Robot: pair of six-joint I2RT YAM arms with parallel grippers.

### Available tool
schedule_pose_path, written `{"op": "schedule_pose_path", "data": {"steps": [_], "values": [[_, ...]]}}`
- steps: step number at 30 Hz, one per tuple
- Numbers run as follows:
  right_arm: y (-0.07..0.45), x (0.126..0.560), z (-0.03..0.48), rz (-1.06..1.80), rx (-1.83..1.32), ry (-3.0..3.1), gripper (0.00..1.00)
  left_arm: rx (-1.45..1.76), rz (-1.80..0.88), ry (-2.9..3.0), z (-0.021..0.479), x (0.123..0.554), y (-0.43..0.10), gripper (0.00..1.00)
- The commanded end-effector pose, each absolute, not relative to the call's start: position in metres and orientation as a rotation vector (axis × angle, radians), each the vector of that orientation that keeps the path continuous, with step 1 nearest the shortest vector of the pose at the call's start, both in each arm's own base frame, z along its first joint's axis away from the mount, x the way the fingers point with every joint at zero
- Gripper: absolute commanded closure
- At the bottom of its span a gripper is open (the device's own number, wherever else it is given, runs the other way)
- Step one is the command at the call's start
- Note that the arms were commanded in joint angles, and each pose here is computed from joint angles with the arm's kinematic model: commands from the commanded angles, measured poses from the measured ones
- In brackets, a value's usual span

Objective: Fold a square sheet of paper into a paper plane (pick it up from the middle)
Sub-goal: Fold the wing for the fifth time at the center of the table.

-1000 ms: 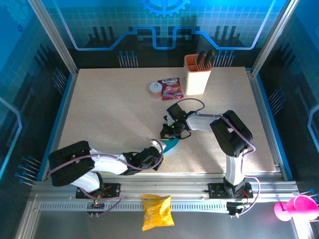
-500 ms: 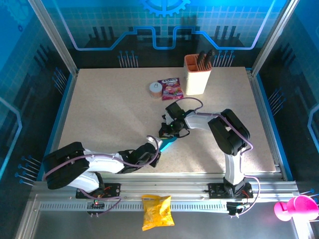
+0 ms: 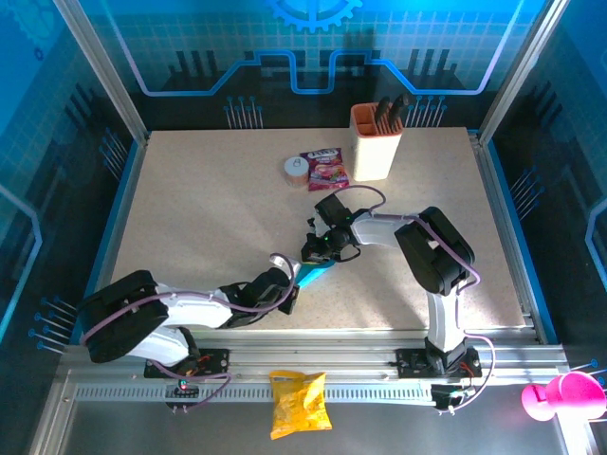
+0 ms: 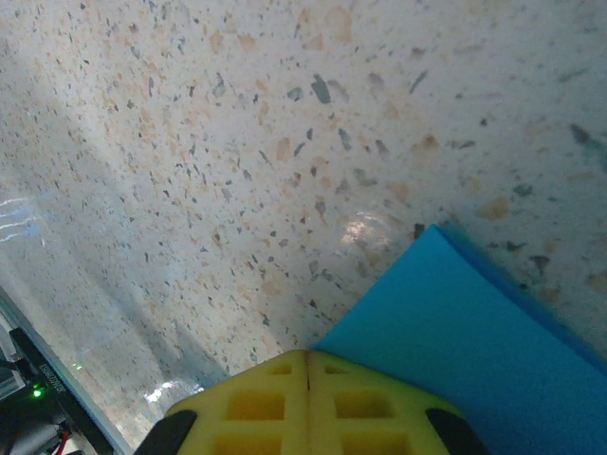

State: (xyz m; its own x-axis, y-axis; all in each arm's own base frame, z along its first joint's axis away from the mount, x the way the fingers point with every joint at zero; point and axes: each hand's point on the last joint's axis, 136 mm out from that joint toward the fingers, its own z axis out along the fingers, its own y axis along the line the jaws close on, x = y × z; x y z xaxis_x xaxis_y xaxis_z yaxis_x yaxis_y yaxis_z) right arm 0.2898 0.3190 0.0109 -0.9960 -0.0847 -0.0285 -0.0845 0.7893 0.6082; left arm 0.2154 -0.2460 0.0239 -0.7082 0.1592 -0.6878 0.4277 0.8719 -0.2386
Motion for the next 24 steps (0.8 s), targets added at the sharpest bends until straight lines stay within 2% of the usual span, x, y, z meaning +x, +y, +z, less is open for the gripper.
{"op": "schedule_pose_path", "data": {"steps": [1, 9, 24], "values": [[0.291, 0.269, -0.037, -0.749, 0.087, -2.950, 1.00, 0.382, -0.551, 2.330, 0.034, 0.215, -0.244, 1.00], [0.288, 0.268, -0.042, -0.720, 0.089, -2.948, 1.00, 0.392, -0.589, 2.297, 0.052, 0.213, -0.246, 1.00], [0.288, 0.267, -0.042, -0.718, 0.082, -2.943, 1.00, 0.361, -0.518, 2.356, 0.021, 0.213, -0.234, 1.00]]}}
